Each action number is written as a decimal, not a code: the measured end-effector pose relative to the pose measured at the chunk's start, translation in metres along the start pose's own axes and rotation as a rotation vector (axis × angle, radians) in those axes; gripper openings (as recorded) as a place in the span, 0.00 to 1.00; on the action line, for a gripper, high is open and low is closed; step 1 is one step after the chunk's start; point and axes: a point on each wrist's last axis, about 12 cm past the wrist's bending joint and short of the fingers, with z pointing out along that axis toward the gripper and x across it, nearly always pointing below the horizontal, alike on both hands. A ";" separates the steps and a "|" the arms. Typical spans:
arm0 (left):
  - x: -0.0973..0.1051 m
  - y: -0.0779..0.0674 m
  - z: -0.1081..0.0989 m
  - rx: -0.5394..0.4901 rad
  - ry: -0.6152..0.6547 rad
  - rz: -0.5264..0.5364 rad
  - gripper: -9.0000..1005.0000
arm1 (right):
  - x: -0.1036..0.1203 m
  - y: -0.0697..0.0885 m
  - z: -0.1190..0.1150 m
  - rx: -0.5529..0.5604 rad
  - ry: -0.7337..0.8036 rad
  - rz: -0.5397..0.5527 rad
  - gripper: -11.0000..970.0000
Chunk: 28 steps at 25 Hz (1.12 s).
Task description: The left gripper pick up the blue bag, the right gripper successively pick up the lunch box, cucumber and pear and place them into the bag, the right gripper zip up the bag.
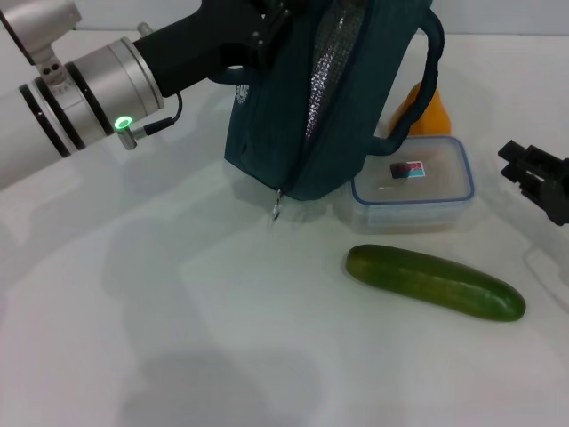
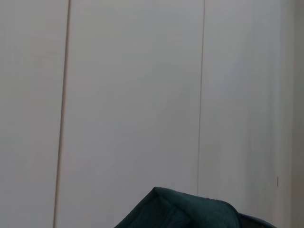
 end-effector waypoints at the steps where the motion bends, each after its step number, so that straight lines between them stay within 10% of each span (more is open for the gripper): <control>1: 0.000 0.000 0.000 0.000 0.000 0.000 0.05 | 0.002 -0.001 0.002 0.008 0.006 0.007 0.37; 28: -0.001 -0.003 0.006 0.025 0.004 0.019 0.05 | 0.010 0.012 0.027 -0.016 0.096 0.051 0.41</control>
